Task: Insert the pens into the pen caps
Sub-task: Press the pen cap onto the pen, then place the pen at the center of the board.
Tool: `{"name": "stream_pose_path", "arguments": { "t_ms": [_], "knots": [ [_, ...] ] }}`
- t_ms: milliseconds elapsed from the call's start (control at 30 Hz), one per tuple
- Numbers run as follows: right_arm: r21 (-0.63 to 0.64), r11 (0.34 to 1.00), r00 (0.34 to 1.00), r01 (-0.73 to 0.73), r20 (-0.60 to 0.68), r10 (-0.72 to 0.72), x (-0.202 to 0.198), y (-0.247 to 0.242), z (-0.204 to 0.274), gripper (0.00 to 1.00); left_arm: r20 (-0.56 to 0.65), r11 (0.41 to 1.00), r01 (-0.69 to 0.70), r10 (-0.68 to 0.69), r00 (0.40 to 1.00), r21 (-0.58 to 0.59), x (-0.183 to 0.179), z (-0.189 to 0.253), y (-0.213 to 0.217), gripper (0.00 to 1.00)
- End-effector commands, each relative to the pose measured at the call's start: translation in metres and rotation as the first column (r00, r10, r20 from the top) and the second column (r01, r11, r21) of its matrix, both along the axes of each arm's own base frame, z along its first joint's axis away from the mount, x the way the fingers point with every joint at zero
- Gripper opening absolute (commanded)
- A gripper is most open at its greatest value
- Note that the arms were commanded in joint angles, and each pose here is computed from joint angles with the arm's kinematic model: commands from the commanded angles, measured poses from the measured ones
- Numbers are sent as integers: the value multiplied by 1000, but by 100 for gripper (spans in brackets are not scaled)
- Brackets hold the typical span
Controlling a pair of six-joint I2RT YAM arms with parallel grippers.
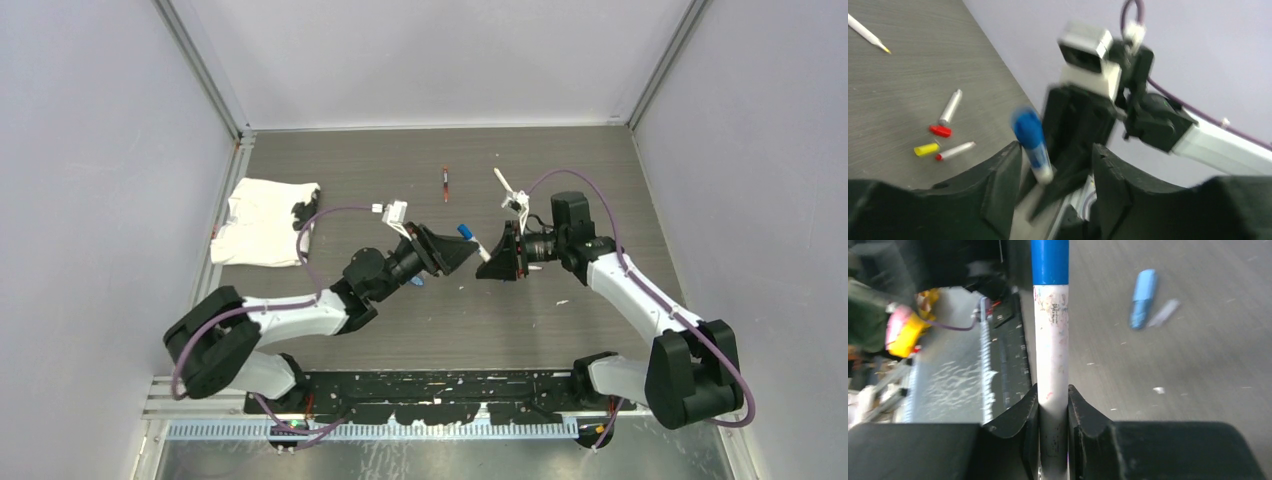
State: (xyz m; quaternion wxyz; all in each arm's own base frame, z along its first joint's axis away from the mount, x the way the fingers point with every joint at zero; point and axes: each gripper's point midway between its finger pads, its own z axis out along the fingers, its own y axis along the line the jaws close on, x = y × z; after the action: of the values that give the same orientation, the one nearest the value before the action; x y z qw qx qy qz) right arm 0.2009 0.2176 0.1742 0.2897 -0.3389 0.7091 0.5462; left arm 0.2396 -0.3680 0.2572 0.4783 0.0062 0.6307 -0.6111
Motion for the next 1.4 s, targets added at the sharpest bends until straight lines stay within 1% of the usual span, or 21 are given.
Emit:
{"name": "stream_pose_path", "arguments": {
  "t_ms": [0, 67, 200, 267, 333, 433, 533, 567, 600, 700, 767, 900, 1000, 1067, 1233, 1367],
  "knots": [
    [-34, 995, 972, 98, 217, -88, 47, -6, 21, 1, 38, 991, 124, -126, 991, 50, -45, 18, 0, 68],
    [-45, 994, 971, 99, 224, -87, 47, -8, 20, 1, 69, 993, 76, -83, 994, 94, -41, 26, 11, 76],
    [-84, 991, 965, 106, 249, -83, 47, -13, 19, 1, 137, 982, 23, -49, 989, 188, -45, 25, 35, 78],
    [-107, 986, 958, 128, 271, -94, 50, -18, 21, 1, 168, 971, 13, -54, 984, 238, -50, 16, 45, 79],
    [-129, 980, 950, 153, 293, -110, 52, -23, 23, 4, 181, 962, 8, -59, 982, 272, -56, 7, 55, 81],
    [-158, 964, 934, 212, 323, -152, 60, -33, 23, 10, 186, 958, -10, -45, 981, 286, -61, -4, 68, 84],
    [-195, 937, 920, 289, 326, -216, 73, -46, 16, 13, 174, 952, -28, -27, 984, 306, -61, -20, 76, 87],
    [-210, 923, 915, 322, 320, -246, 78, -50, 13, 14, 169, 949, -55, 2, 986, 310, -57, -24, 80, 88],
    [-219, 907, 907, 360, 311, -284, 86, -54, 10, 16, 163, 947, -65, 14, 986, 315, -56, -29, 83, 89],
    [-261, 844, 873, 468, 288, -394, 106, -68, -3, 17, 146, 940, -84, 37, 989, 332, -55, -42, 88, 90],
    [-282, 798, 841, 533, 277, -465, 119, -76, -11, 19, 137, 935, -95, 51, 989, 341, -53, -49, 91, 90],
    [-308, 692, 757, 653, 251, -603, 142, -91, -26, 24, 123, 927, -110, 70, 990, 359, -52, -61, 96, 91],
    [-337, 648, 726, 683, 214, -653, 154, -95, -38, 27, 112, 918, -125, 89, 990, 376, -49, -70, 98, 91],
    [-373, 629, 719, 682, 183, -671, 162, -97, -52, 28, 105, 912, -130, 96, 990, 390, -47, -76, 99, 91],
    [-508, 536, 681, 674, 146, -718, 185, -110, -81, 28, 92, 903, -129, 99, 991, 410, -45, -85, 99, 91],
    [-575, 508, 682, 641, 124, -721, 193, -114, -98, 28, 91, 898, -138, 109, 990, 418, -44, -89, 101, 92]
  ]
}}
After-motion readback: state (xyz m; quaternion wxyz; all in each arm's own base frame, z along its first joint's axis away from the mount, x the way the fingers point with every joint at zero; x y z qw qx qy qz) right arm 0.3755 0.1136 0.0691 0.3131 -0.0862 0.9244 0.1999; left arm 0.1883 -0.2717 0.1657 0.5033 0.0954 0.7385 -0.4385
